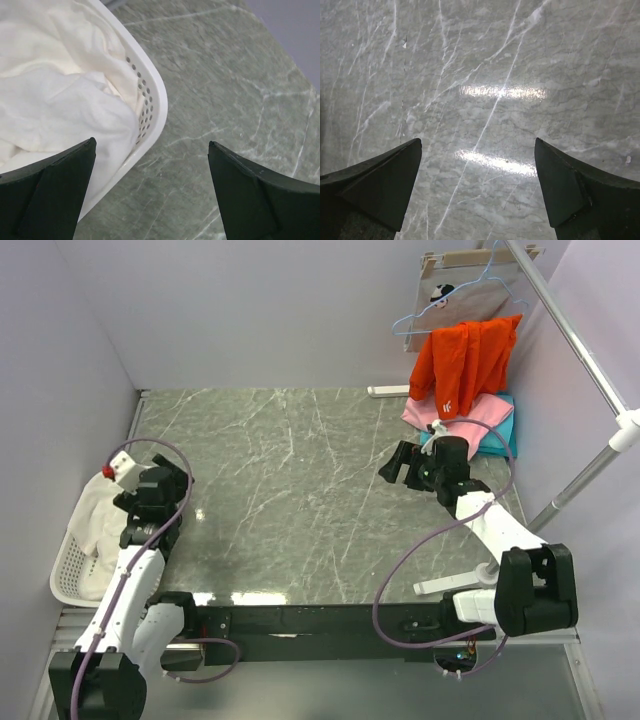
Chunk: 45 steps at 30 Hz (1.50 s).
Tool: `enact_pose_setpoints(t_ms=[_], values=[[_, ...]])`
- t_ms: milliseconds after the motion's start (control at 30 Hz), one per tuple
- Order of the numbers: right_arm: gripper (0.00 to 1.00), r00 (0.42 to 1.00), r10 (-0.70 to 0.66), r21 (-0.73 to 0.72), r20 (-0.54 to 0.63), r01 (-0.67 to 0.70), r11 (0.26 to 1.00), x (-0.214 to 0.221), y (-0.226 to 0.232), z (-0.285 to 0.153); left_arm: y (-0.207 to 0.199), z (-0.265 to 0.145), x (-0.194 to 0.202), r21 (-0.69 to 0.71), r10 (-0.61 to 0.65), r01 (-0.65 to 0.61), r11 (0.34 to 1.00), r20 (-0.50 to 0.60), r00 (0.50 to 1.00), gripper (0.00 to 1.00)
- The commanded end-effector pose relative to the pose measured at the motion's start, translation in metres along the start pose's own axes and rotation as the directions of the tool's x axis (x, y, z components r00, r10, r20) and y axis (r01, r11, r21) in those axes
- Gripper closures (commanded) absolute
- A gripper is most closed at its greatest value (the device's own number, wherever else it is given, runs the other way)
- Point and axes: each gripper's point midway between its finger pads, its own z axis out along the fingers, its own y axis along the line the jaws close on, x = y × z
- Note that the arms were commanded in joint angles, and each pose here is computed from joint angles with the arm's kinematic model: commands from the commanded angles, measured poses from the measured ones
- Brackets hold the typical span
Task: Fold and stack the t-shirts
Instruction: Grab crumpled tshirt from bin with the left arm
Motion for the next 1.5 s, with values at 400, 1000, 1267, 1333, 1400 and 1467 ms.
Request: enact_pose_setpoints(t_ms=[400, 1000, 1267, 1333, 1400, 1467], values=[[0.00, 0.996, -0.067, 0.056, 0.052, 0.064, 0.996, -0.020, 0.000, -0.016, 0.049, 0.008, 0.017, -0.428, -0.150, 0.106, 0.898, -0.071, 0.986, 0.01], [0.00, 0.998, -0.057, 0.042, 0.007, 0.057, 0.998, -0.012, -0.002, -0.006, 0.110, 0.047, 0.085, -0.555, -0.227, 0.065, 0.830, -0.229, 0.947, 0.23], [0.00, 0.999, -0.052, 0.034, -0.002, 0.052, 0.998, -0.008, -0.001, -0.005, 0.086, 0.047, 0.045, -0.426, -0.207, 0.113, 0.898, -0.182, 0.961, 0.99], [0.00, 0.999, -0.048, 0.030, -0.005, 0.049, 0.998, -0.008, -0.001, -0.004, 0.068, 0.047, 0.020, -0.362, -0.188, 0.122, 0.924, -0.154, 0.970, 0.99], [0.00, 0.999, -0.045, 0.018, -0.005, 0.045, 0.999, -0.008, 0.001, -0.003, 0.052, 0.037, -0.006, -0.295, -0.164, 0.120, 0.948, -0.128, 0.978, 0.99], [0.00, 0.999, -0.039, 0.011, -0.012, 0.039, 0.999, -0.006, 0.002, -0.001, 0.025, 0.023, -0.045, -0.189, -0.166, 0.151, 0.970, -0.066, 0.984, 0.99]])
